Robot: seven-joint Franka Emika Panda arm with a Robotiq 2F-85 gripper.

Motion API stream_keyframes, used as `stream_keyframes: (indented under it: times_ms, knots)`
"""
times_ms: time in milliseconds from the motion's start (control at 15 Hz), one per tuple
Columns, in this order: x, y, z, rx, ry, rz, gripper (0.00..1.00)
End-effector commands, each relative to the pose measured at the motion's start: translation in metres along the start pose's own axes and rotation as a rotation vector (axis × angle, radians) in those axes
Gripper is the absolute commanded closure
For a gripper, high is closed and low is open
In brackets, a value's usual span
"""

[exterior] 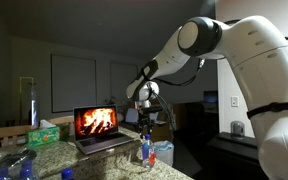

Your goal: Move the three bottles to the right

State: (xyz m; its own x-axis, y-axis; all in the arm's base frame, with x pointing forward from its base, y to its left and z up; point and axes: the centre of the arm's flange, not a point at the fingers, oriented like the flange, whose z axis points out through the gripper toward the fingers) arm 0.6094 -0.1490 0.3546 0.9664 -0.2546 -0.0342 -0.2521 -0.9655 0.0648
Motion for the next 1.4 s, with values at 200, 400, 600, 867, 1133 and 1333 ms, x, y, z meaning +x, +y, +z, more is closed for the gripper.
stream_keyframes:
  times_ms: [200,400,600,867,1133,1333]
  knots:
    - [-0.002,0.006,-0.006,0.015,-0.004,-0.008,0.01]
    - [-0.005,0.007,-0.020,0.009,0.021,-0.001,0.00]
    - [-0.021,0.007,-0.061,0.013,0.090,-0.040,0.00]
    - [-0.051,-0.029,-0.132,-0.005,0.193,-0.242,0.00]
    - [-0.076,-0.123,-0.172,-0.020,0.231,-0.442,0.00]
    - [-0.092,-0.208,-0.177,-0.007,0.237,-0.599,0.00]
